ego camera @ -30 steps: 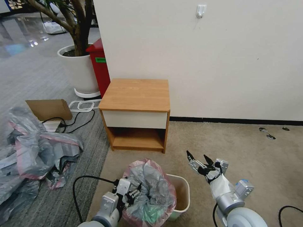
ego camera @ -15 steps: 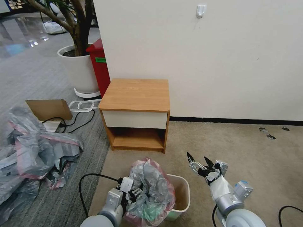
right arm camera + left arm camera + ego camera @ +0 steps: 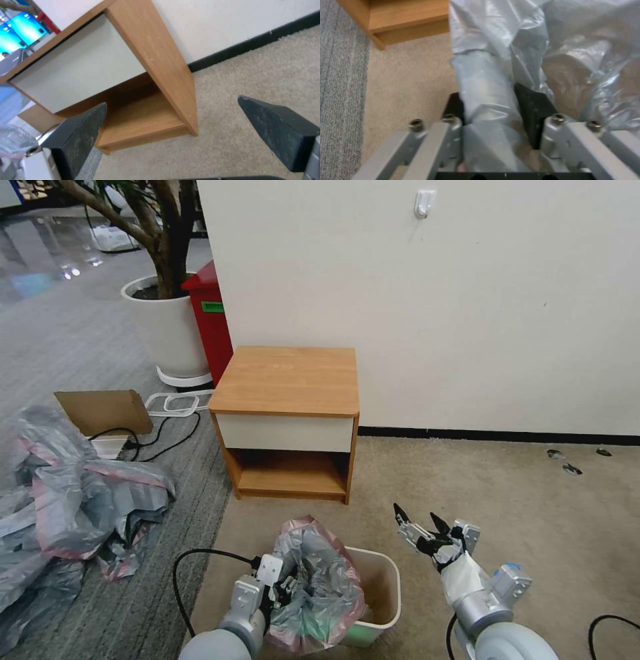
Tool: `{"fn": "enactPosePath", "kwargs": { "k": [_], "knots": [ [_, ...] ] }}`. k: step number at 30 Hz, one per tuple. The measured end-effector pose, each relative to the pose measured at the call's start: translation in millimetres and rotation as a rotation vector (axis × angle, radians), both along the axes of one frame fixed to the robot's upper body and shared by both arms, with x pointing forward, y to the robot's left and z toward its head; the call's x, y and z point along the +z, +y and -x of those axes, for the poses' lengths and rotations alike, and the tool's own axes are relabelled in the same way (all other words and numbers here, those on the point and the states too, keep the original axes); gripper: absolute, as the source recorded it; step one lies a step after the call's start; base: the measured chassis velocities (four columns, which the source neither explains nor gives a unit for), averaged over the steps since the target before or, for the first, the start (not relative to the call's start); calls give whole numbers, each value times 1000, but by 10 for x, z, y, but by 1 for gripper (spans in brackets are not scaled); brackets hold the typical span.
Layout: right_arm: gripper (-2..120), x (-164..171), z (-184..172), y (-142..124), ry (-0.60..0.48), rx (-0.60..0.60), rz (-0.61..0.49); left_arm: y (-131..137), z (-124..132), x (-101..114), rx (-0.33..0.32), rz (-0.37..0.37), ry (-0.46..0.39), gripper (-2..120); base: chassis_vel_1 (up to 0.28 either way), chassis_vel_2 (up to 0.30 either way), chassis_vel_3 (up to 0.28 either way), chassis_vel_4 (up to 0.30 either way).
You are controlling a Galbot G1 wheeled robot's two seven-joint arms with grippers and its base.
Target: Pick up the garbage bag from the table and place it over the trash can.
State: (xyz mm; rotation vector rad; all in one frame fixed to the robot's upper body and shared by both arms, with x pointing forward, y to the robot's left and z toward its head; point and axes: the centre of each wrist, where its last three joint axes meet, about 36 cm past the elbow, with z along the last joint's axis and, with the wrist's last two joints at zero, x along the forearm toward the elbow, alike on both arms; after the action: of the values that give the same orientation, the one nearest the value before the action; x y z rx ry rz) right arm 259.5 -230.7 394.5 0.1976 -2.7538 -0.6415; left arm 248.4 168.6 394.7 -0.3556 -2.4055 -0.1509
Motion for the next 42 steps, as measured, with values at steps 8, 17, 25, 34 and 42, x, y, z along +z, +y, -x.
{"fn": "enactPosePath", "kwargs": {
  "k": [8,17,25,34,42],
  "knots": [
    [100,173,119,50,-30,172,82,48,0,-27,30,54,-70,7,0,0,0,0],
    [100,403,308,302,54,333,103,144,-96,-45,25,182,-245,7,0,0,0,0],
    [100,552,241,561,233,284,-7,177,-142,-2,14,227,-350,7,0,0,0,0],
    [100,676,-89,794,404,132,-150,227,-193,26,-11,260,-452,7,0,0,0,0],
    [99,659,-224,843,450,90,-244,248,-210,37,-4,280,-463,7,0,0,0,0]
  ]
}}
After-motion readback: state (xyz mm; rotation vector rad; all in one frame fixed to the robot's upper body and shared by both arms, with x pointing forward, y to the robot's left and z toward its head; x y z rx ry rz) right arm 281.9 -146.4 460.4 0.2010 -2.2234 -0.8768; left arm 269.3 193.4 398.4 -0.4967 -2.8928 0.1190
